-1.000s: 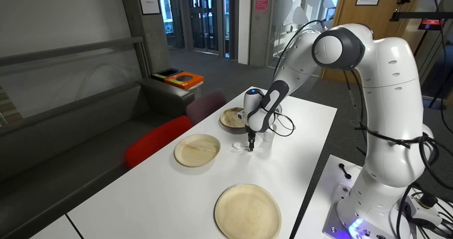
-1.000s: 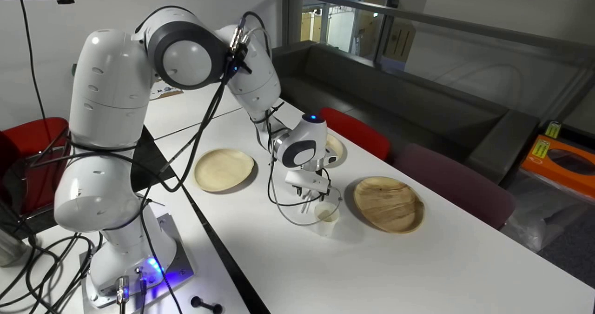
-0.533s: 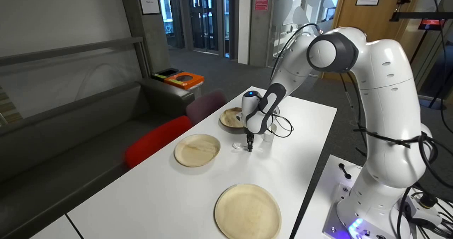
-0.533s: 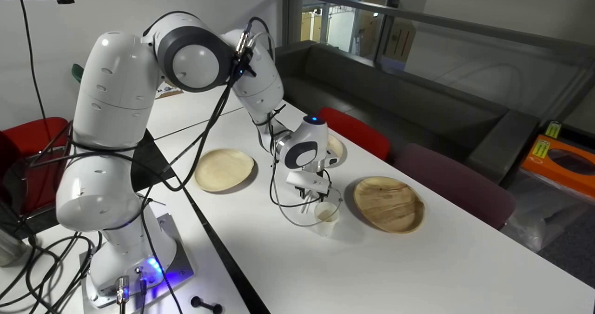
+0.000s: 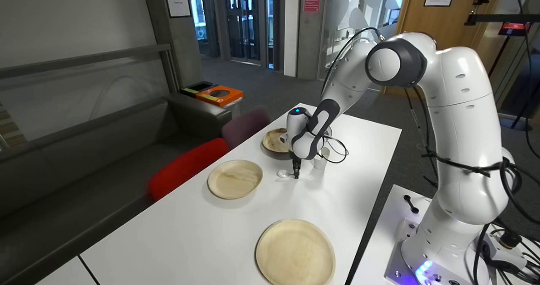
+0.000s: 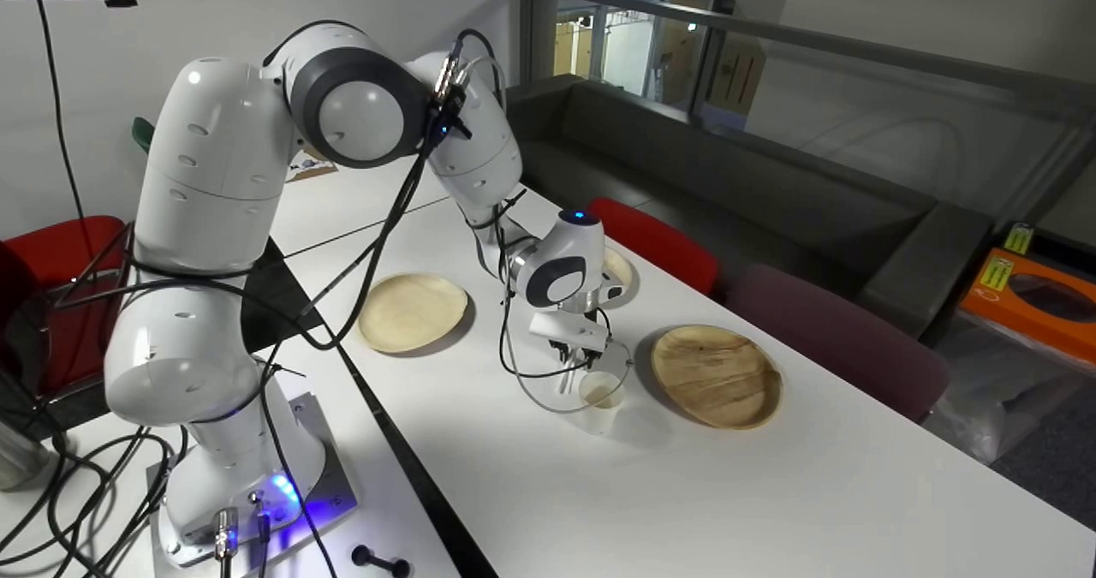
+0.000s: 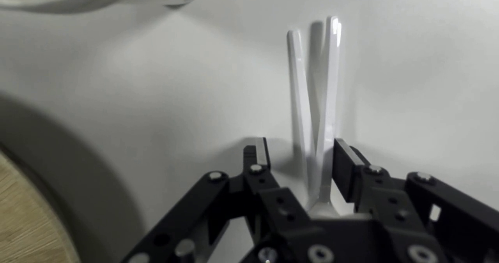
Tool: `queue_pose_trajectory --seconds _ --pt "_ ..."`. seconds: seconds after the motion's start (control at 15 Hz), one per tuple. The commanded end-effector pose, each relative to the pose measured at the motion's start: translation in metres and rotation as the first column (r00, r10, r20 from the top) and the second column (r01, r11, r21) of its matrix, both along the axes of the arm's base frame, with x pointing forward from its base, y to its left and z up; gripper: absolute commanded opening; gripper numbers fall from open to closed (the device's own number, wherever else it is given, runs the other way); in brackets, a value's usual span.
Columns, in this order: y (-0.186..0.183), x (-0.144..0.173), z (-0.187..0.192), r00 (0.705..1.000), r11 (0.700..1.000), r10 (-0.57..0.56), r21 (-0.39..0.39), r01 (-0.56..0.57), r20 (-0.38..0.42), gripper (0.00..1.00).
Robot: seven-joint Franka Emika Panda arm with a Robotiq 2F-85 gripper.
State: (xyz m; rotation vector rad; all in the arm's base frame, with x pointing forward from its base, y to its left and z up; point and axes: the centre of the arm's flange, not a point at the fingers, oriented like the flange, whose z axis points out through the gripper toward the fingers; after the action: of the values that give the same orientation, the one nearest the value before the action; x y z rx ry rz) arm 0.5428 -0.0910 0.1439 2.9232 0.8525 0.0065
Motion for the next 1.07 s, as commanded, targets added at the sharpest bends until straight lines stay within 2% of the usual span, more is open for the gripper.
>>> queue_pose_trajectory --seconds 0.0,0.07,0.13,0.27,0.4,0.6,0.67,0.73,0.8,0.87,1.0 --pt "-0.0011 0.0005 -0.0007 1.000 1.000 -0.001 -0.016 0.001 0.025 0.41" --pt "-0.0011 0.0002 -0.0006 1.000 1.000 -0.001 -0.016 0.001 0.026 0.21" --pt "-0.0012 0.0001 -0.0005 1.000 1.000 -0.001 -0.015 0.001 0.025 0.19" --pt "-0.0015 0.0003 -0.0004 1.000 1.000 -0.001 -0.015 0.001 0.027 0.04" --pt "-0.0018 -0.0002 -0.0005 1.000 1.000 0.000 -0.014 0.001 0.026 0.00" --pt "-0.0018 -0.0001 -0.0002 1.000 1.000 0.001 -0.014 0.000 0.025 0.11" --pt "-0.0017 -0.0003 -0.0003 1.000 1.000 0.001 -0.014 0.000 0.025 0.28" --pt "-0.0018 -0.0003 -0.0004 1.000 1.000 0.002 -0.014 -0.001 0.025 0.36" --pt "-0.0017 -0.0003 -0.0004 1.000 1.000 0.002 -0.014 -0.001 0.024 0.38" --pt "-0.0017 -0.0001 -0.0003 1.000 1.000 0.002 -0.015 -0.001 0.024 0.44" --pt "-0.0019 -0.0001 -0.0004 1.000 1.000 0.001 -0.014 -0.001 0.023 0.36"
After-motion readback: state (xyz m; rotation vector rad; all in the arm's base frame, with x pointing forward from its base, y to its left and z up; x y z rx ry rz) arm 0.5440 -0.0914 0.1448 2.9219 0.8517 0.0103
